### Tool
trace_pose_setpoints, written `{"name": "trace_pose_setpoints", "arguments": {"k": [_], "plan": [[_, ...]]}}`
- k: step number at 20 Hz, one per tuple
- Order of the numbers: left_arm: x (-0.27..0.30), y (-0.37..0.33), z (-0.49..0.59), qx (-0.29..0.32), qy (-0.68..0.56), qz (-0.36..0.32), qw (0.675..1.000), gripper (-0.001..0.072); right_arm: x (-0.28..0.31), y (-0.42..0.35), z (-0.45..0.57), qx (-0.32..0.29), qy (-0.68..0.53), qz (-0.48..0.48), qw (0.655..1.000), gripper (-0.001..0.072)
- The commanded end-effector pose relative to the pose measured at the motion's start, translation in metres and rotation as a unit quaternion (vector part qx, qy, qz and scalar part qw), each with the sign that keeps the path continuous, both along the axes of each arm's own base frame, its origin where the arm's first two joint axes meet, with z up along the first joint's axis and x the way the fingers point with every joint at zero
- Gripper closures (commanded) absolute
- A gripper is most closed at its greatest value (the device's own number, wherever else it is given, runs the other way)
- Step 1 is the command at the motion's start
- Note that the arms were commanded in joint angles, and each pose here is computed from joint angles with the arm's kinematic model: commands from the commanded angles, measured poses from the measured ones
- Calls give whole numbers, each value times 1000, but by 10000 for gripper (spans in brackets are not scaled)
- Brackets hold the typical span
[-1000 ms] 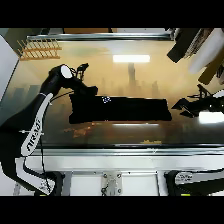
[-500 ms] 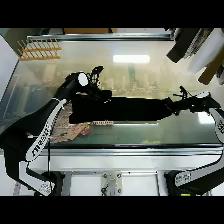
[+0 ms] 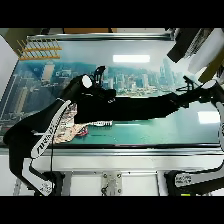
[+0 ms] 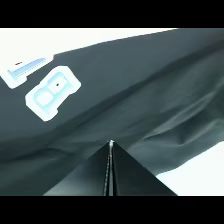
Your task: Fold the clothes and pants, and hang the long-sleeved shirts on hangers.
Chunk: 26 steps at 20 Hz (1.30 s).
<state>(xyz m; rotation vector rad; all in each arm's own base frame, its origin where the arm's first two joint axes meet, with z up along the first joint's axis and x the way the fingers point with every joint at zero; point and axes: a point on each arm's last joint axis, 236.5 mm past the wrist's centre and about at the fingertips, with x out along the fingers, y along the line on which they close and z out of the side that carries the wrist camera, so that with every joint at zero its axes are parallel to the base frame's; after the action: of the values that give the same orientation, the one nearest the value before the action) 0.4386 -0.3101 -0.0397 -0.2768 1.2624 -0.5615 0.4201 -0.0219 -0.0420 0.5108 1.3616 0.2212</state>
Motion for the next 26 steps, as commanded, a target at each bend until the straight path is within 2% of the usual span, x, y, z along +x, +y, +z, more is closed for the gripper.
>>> {"name": "trace_pose_setpoints", "arguments": {"k": [1,7,12,19,22,26], "plan": [[-4,-30,-25,-33,39,-1,999,697,-5,-6,62,-52,7,20,998,705],[-14,-102,-43,-37,53,-86,994,698,12,62,143,-68,-51,89,992,705],[-27,-132,-59,-34,60,-125,990,698,16,108,169,-94,-88,130,983,705],[-21,-121,-61,-30,60,-112,991,698,13,150,174,-86,-103,158,978,705],[17,-83,-34,-15,17,-84,996,698,14,175,178,-71,-114,155,979,705],[76,1,7,-6,-22,-12,1000,698,15,229,184,-37,-138,158,977,706]]}}
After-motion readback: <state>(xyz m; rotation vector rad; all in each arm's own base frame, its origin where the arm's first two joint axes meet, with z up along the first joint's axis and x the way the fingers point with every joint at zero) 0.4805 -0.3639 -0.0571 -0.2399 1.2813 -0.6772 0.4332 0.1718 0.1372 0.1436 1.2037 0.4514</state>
